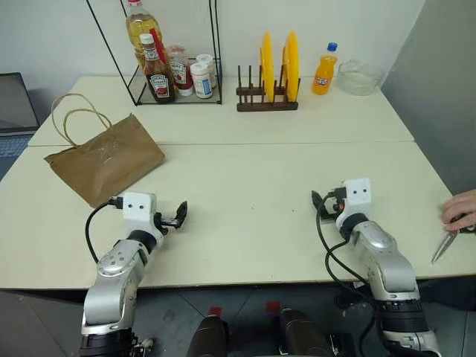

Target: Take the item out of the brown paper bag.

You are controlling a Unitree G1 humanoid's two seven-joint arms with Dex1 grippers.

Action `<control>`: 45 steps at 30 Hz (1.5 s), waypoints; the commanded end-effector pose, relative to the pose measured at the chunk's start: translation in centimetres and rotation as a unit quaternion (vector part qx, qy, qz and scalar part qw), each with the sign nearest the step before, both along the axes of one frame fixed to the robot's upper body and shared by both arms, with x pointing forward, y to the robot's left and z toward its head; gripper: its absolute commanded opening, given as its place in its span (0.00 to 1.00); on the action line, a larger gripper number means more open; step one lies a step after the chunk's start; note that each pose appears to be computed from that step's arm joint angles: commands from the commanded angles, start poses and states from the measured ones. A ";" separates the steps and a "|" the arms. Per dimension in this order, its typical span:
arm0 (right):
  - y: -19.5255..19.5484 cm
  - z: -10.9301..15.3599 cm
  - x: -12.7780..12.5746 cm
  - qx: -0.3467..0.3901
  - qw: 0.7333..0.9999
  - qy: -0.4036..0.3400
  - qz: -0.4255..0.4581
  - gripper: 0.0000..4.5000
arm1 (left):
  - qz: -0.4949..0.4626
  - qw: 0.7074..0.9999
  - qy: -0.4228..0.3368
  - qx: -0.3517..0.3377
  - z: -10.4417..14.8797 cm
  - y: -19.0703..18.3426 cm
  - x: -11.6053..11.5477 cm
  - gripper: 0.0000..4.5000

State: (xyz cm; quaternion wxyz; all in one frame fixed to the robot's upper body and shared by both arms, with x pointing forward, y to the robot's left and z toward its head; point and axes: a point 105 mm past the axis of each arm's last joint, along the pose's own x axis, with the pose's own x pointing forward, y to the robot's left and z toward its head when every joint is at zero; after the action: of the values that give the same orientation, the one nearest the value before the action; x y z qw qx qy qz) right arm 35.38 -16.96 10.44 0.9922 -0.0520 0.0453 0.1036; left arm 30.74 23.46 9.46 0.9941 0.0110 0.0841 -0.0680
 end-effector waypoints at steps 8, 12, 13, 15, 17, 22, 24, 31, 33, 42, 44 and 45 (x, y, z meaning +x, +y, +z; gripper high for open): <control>8.8 10.1 -0.7 0.039 0.927 -0.041 0.370 1.00 | -0.083 0.994 -0.016 0.069 10.6 7.3 0.3 1.00; 13.6 13.7 -4.7 0.077 0.837 -0.021 0.541 1.00 | -0.096 0.990 0.005 0.098 13.5 10.4 0.0 1.00; 14.3 14.3 -5.4 0.086 0.820 -0.017 0.566 1.00 | -0.098 0.989 0.012 0.107 13.8 11.0 -0.1 1.00; 15.6 15.2 -6.9 0.093 0.789 -0.012 0.607 1.00 | -0.094 0.988 0.023 0.118 14.1 12.8 -0.2 1.00; 16.6 15.9 -7.9 0.101 0.769 -0.010 0.631 1.00 | -0.081 0.988 0.021 0.130 14.8 14.4 0.1 1.00; 17.5 16.2 -8.3 0.110 0.764 -0.014 0.636 1.00 | -0.056 0.986 0.020 0.154 16.2 17.1 1.0 1.00; 17.5 16.1 -7.8 0.108 0.778 -0.021 0.619 1.00 | -0.028 0.985 0.020 0.167 16.3 18.4 1.6 1.00; 16.9 15.7 -5.9 0.102 0.826 -0.047 0.552 1.00 | -0.002 0.983 0.028 0.182 15.5 18.6 4.4 1.00; 16.7 15.7 -5.8 0.104 0.829 -0.049 0.547 1.00 | -0.008 0.983 0.046 0.178 14.7 18.2 4.8 1.00; 16.2 16.3 -5.8 0.091 0.844 -0.067 0.525 1.00 | -0.031 0.975 0.146 0.163 10.8 17.4 4.9 1.00; 16.1 16.3 -5.7 0.090 0.848 -0.072 0.518 1.00 | -0.039 0.973 0.156 0.164 10.2 17.1 5.0 1.00; 16.1 16.3 -5.7 0.089 0.850 -0.073 0.515 1.00 | -0.040 0.973 0.156 0.164 10.1 17.0 5.0 1.00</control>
State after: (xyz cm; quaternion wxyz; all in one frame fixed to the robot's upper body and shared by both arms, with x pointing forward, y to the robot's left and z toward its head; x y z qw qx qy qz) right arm 30.06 -0.39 25.40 0.7940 0.0205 -0.0337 0.6067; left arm 35.85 40.35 19.01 0.9497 0.1604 0.2516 -0.0948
